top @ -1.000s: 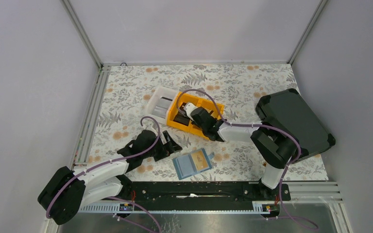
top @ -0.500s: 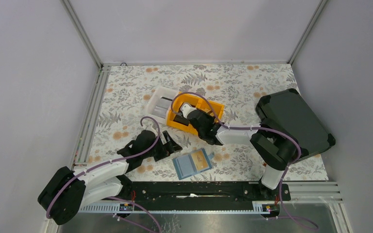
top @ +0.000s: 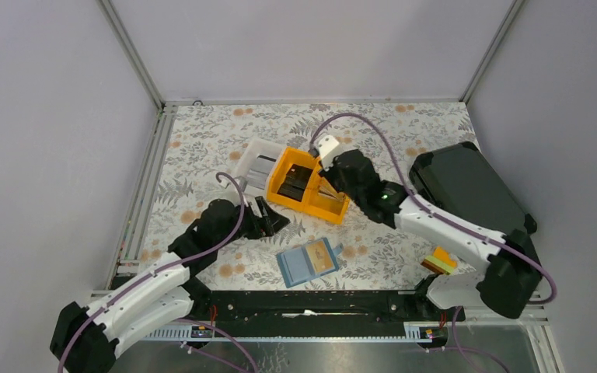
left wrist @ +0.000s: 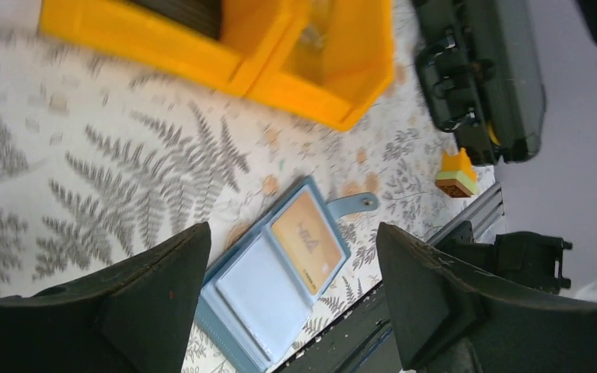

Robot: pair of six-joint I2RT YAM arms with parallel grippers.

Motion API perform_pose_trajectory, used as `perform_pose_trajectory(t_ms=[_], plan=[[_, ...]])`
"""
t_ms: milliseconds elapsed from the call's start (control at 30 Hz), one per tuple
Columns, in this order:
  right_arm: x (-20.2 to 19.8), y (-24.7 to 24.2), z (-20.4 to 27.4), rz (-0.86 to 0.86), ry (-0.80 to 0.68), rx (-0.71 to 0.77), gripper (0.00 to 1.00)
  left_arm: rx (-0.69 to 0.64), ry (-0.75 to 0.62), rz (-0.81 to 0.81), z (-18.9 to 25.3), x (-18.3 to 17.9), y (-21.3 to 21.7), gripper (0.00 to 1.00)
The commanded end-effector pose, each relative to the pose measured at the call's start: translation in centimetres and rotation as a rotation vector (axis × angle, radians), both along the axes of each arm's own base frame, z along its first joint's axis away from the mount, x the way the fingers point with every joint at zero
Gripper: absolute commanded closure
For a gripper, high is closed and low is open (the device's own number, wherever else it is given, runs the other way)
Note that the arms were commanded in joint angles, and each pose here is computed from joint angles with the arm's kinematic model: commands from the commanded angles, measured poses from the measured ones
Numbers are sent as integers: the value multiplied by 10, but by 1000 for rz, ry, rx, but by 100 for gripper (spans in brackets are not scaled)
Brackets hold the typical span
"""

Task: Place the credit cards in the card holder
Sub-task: Pick up the credit card from the storage box.

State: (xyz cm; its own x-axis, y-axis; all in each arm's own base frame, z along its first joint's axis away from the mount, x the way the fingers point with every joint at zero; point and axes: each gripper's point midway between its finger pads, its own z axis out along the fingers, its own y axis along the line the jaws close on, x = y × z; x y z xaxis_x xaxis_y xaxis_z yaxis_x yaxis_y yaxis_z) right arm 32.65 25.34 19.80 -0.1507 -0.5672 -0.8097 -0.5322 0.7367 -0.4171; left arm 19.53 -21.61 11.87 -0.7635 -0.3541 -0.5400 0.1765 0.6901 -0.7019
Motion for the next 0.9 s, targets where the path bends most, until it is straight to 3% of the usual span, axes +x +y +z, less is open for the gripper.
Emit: perform_pose_trajectory(t_ms=[0, 267, 533, 633, 867], plan=[[-41, 16, 21, 187, 242, 264, 100, -8, -262, -97, 63, 7, -5, 21], [-140, 44, 37, 596, 608, 417, 100, -75, -377, -363, 100, -22, -30, 14], [-198, 51, 39, 823, 889, 482, 100, -124, -304, -547, 85, -56, -47, 17], [-207, 53, 39, 878, 934, 502, 100, -160, -290, -644, 82, -77, -60, 26], [-209, 55, 35, 897, 972, 506, 100, -293, -284, -785, 94, -111, -82, 59]])
